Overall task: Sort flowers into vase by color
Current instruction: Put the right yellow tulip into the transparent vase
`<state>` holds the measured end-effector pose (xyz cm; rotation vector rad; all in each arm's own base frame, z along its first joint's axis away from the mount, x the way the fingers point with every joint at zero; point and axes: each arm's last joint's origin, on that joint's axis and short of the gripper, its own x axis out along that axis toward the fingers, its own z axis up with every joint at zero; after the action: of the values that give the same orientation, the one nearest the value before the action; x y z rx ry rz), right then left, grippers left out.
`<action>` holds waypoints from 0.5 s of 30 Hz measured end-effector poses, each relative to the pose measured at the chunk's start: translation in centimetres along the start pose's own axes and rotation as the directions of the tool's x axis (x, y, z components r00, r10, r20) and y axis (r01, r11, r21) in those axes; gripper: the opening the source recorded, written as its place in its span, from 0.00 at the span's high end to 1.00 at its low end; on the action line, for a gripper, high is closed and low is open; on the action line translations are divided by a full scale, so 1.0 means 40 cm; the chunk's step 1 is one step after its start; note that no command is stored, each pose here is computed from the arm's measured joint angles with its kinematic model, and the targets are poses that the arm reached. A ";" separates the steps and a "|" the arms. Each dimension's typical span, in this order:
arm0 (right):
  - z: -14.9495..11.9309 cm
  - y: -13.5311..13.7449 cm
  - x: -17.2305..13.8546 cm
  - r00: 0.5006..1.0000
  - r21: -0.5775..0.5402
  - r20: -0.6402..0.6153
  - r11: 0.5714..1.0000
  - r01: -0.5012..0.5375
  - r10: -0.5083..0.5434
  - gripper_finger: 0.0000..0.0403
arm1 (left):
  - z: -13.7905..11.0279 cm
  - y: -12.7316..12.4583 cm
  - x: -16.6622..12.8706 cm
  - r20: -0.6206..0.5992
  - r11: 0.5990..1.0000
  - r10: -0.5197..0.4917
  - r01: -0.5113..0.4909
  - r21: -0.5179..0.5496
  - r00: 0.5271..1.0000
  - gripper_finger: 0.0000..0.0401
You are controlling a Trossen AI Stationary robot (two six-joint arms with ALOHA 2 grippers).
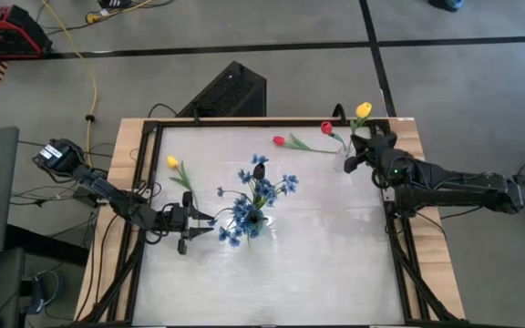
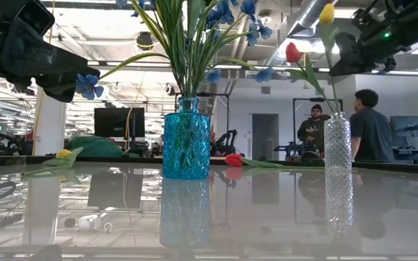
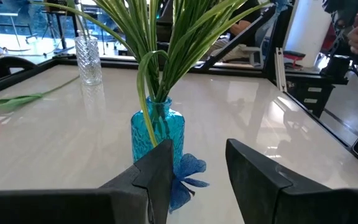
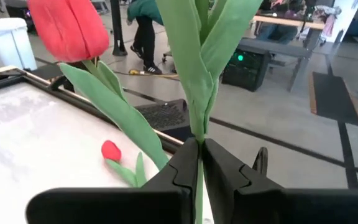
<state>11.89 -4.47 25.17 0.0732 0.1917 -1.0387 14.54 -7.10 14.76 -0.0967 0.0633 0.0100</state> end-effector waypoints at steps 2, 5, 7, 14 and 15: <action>-0.002 0.000 0.000 1.000 0.021 -0.006 1.000 0.002 -0.001 0.86 | 0.000 0.000 0.000 0.000 1.000 0.000 0.000 0.000 1.000 0.66; -0.004 -0.002 -0.001 1.000 0.056 -0.015 0.998 0.004 -0.003 0.81 | 0.000 0.000 0.000 0.000 1.000 0.000 0.000 0.000 1.000 0.66; -0.004 -0.001 -0.001 1.000 0.059 -0.016 0.998 0.000 0.001 0.76 | 0.000 0.000 0.000 0.000 1.000 0.000 0.000 0.000 1.000 0.66; -0.005 0.004 -0.001 0.997 0.070 -0.031 0.995 -0.073 0.075 0.55 | 0.000 0.000 0.000 0.000 1.000 0.000 0.000 0.003 1.000 0.66; -0.004 0.003 -0.002 0.997 0.079 -0.035 0.994 -0.073 0.076 0.52 | 0.000 0.000 0.000 -0.001 1.000 0.000 0.000 0.003 1.000 0.66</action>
<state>11.96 -4.32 25.01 0.1698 0.1815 -0.9710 14.53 -7.10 14.75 -0.0932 0.0639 0.0102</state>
